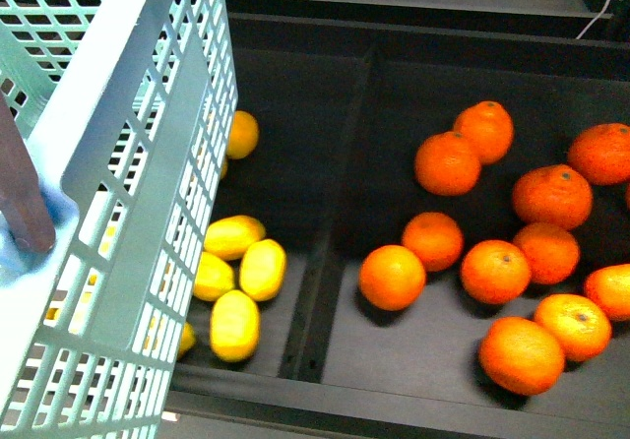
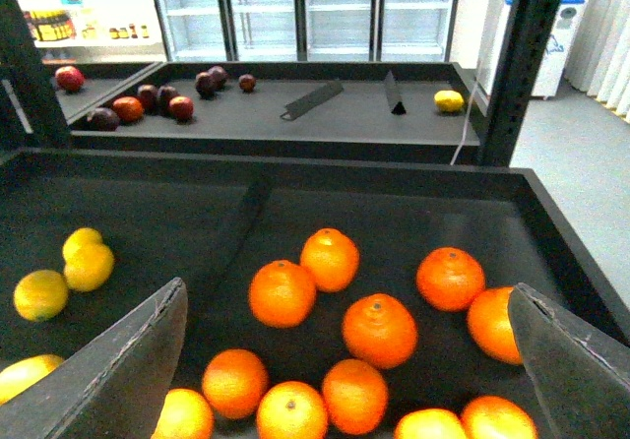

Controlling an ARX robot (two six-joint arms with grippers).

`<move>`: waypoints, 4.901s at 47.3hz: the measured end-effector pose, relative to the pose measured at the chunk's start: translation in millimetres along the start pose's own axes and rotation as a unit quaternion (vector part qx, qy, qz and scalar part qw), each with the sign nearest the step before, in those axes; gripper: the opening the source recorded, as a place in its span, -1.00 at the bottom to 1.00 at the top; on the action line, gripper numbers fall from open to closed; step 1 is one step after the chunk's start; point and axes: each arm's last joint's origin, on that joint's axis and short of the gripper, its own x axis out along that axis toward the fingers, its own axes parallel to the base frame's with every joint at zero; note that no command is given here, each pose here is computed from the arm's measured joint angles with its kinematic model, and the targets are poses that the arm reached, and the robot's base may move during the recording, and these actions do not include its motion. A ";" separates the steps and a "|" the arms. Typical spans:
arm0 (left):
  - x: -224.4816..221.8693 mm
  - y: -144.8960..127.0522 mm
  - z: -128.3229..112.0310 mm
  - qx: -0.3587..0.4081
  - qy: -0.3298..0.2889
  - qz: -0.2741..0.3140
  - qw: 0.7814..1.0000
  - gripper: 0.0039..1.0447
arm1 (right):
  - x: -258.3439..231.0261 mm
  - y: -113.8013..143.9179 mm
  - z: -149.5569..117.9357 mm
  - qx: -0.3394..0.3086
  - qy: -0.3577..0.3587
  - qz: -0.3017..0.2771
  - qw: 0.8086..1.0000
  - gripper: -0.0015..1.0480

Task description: Pick lemon and mango into basket

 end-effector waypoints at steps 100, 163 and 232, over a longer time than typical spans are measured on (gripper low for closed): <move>87.0 -44.9 -49.5 0.324 0.100 -0.030 0.940 -0.45 | 0.0 0.0 -0.1 0.000 0.000 0.001 1.000 0.83; 107.6 -61.0 -199.0 0.405 0.334 -0.046 0.850 -0.45 | 14.1 -31.5 12.5 0.122 0.137 -0.149 0.972 0.83; 107.6 -61.0 -199.0 0.406 0.335 -0.046 0.849 -0.45 | 227.1 -186.1 -174.4 0.268 0.376 -0.356 0.813 0.83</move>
